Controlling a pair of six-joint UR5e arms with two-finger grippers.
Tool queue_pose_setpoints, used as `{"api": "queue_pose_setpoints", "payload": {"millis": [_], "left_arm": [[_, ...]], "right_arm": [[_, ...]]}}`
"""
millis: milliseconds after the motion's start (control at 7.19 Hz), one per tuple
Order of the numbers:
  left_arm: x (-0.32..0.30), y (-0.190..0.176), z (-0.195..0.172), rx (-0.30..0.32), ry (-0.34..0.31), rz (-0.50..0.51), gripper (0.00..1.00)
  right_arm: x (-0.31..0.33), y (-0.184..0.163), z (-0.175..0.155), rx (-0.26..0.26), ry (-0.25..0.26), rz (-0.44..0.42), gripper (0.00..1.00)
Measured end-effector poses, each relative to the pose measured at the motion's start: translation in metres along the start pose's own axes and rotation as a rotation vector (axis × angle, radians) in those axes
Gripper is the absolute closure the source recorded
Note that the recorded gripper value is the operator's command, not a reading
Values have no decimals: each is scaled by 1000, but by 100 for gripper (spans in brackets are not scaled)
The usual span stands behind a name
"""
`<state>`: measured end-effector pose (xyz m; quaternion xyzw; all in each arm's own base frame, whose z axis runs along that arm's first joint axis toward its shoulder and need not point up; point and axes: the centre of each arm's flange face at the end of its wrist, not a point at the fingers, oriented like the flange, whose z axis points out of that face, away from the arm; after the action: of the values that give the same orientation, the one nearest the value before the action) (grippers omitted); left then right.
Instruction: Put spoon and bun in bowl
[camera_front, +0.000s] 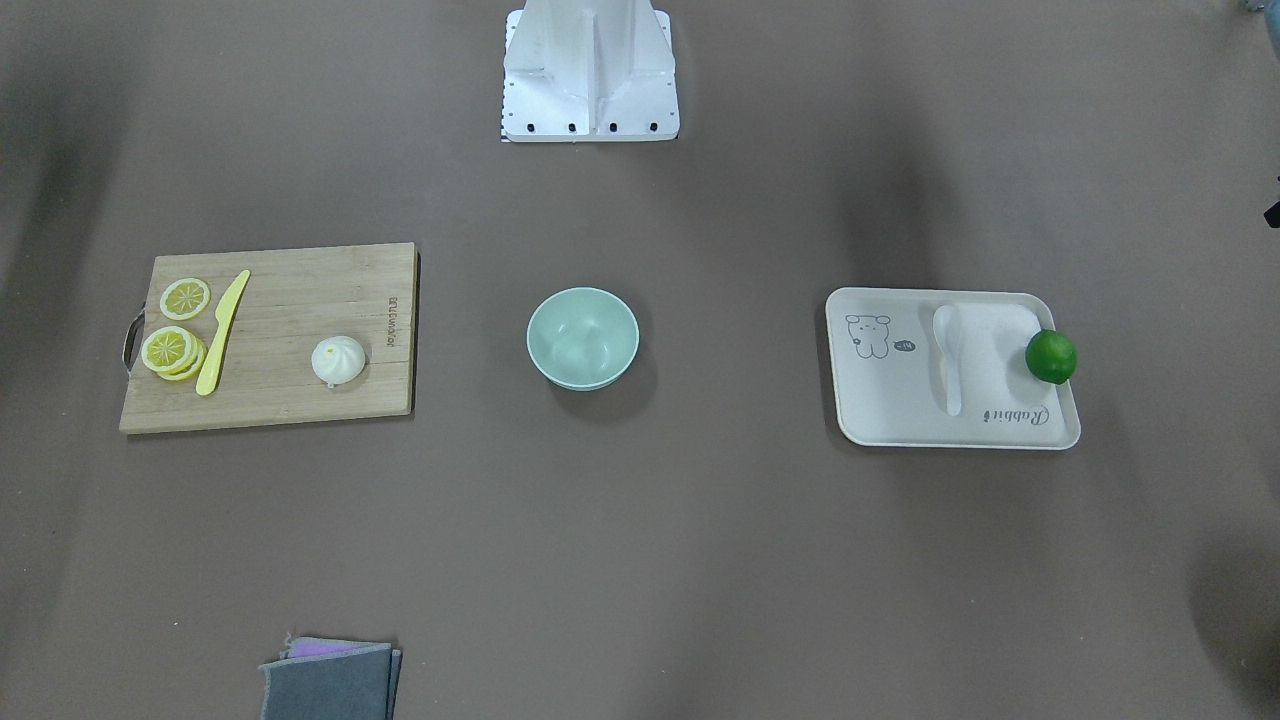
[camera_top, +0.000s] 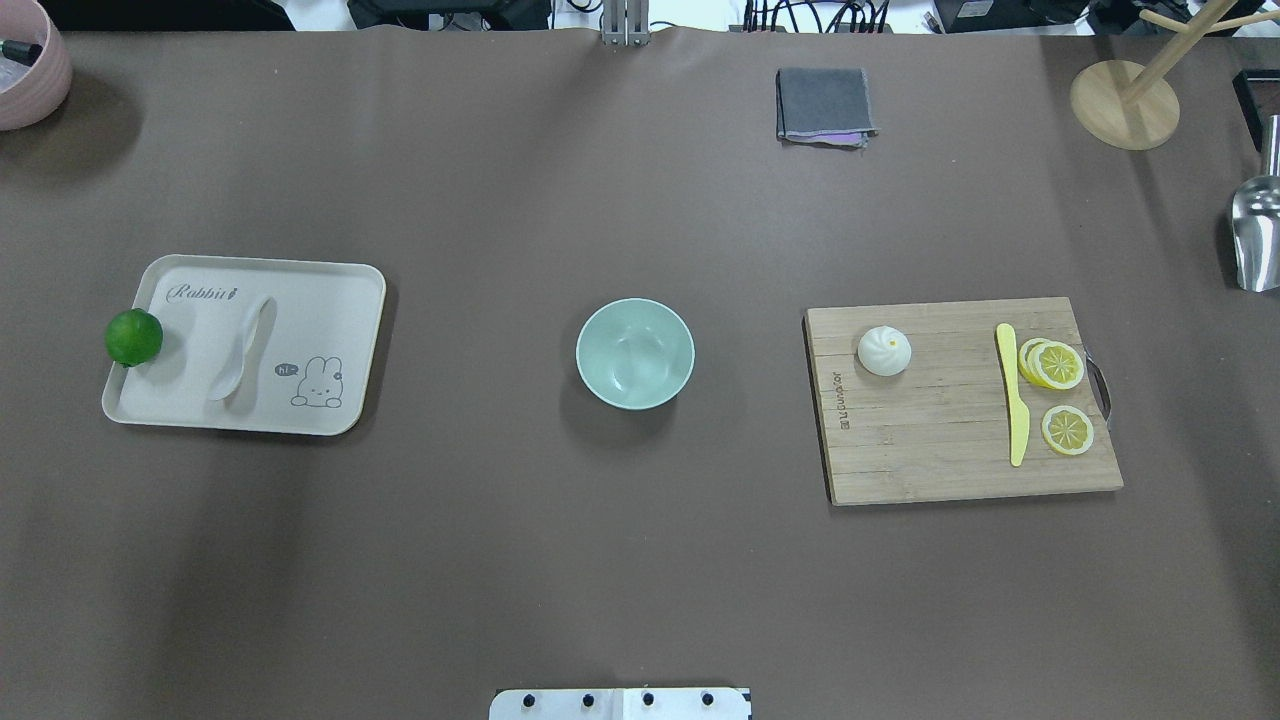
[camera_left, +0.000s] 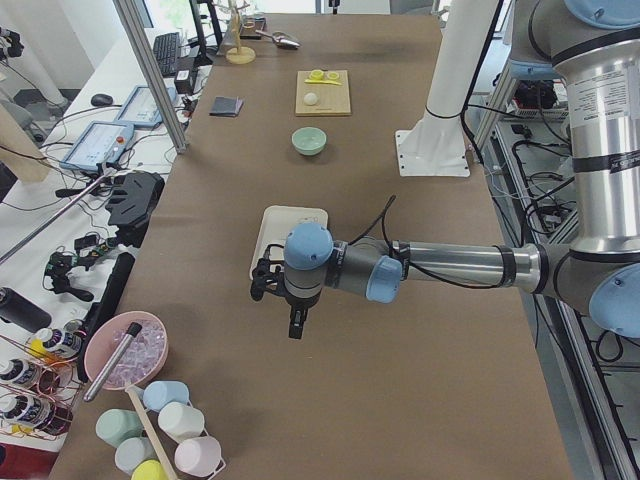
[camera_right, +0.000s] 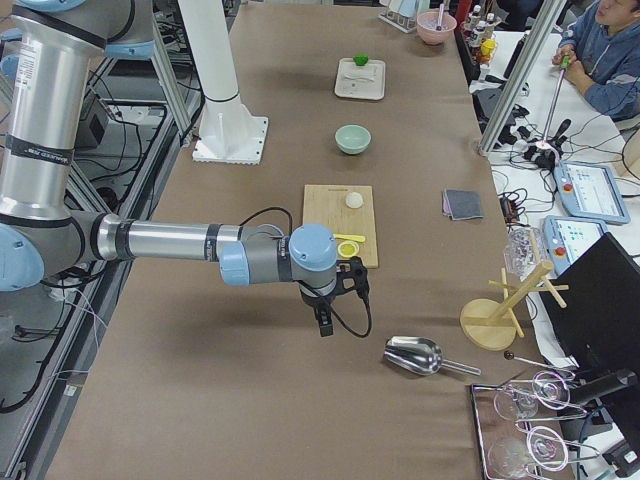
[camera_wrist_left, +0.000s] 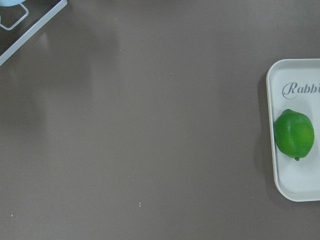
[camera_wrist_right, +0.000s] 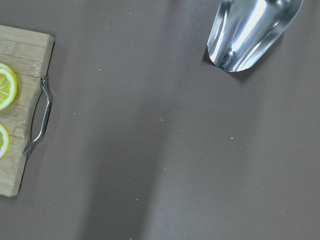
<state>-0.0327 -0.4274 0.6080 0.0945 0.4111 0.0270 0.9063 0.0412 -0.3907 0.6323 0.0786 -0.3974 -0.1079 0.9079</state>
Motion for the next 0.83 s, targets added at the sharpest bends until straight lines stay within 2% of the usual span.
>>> {"api": "queue_pose_setpoints", "payload": {"millis": [417,557,835], "left_arm": [[4,-4,-3,19,3,18,4],[8,-8,-2,20,5,30,7],[21,-17,-1,19,12,30,3]], "right_arm": [[-3,-3,-1,25,-10,-27,0],[-6,-5,-2,34,-24,-11,1],[-42,-28,-5,53,-51,75,1]]}}
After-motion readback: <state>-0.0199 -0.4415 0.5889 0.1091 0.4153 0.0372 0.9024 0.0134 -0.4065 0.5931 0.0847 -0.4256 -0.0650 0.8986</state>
